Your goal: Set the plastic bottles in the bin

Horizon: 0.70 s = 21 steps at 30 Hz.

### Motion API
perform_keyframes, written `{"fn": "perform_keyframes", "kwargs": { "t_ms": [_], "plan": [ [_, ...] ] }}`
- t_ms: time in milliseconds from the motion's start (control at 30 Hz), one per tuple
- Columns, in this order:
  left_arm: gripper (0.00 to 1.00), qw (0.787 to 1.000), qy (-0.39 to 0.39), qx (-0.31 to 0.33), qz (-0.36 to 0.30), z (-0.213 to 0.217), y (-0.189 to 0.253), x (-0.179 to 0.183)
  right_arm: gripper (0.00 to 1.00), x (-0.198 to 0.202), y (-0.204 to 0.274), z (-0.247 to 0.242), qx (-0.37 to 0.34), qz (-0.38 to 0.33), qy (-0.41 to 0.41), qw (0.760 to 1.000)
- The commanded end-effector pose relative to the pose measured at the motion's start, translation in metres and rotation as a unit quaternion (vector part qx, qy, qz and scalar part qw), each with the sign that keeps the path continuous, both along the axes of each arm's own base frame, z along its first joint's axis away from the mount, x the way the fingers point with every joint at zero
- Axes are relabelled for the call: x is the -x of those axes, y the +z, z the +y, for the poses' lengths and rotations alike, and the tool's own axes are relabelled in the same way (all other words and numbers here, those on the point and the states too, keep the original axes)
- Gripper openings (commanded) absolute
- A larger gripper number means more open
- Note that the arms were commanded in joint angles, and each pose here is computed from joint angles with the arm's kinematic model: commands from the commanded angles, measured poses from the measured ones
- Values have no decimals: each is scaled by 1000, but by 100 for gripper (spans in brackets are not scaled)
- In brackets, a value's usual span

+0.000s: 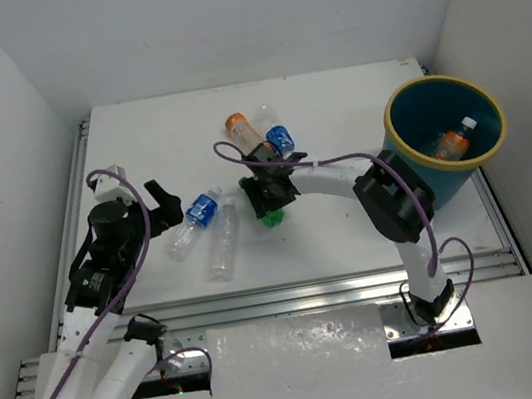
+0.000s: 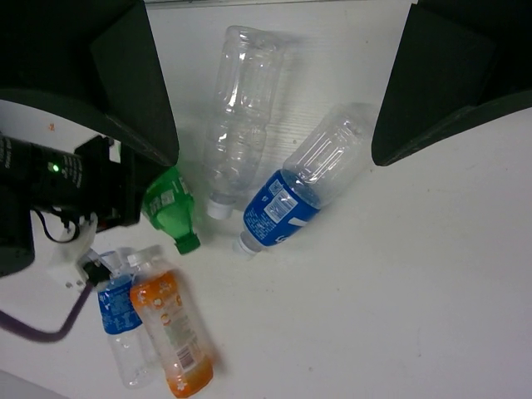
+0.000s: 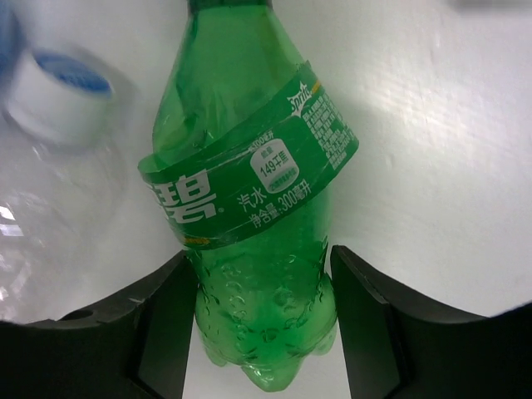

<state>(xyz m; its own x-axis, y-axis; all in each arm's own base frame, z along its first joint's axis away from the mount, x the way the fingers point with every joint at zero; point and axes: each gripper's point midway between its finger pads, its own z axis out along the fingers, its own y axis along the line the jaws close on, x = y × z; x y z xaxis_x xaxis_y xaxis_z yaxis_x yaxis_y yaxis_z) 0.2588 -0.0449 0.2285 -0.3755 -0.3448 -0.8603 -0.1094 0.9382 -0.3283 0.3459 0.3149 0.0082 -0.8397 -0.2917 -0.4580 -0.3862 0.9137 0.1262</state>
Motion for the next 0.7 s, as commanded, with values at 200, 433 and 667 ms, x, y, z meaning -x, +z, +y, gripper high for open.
{"fn": "perform_keyframes", "kwargs": {
  "t_ms": [200, 433, 667],
  "plan": [
    [100, 1000, -5, 5, -29, -1, 15, -3, 8, 23, 169, -45, -85, -189, 1, 978],
    [100, 999, -6, 7, -34, -1, 17, -1, 8, 20, 299, -197, -14, -329, -168, 929],
    [100, 999, -11, 8, -39, -3, 19, 0, 8, 38, 362, -350, 102, -382, -379, 837]
  ]
}}
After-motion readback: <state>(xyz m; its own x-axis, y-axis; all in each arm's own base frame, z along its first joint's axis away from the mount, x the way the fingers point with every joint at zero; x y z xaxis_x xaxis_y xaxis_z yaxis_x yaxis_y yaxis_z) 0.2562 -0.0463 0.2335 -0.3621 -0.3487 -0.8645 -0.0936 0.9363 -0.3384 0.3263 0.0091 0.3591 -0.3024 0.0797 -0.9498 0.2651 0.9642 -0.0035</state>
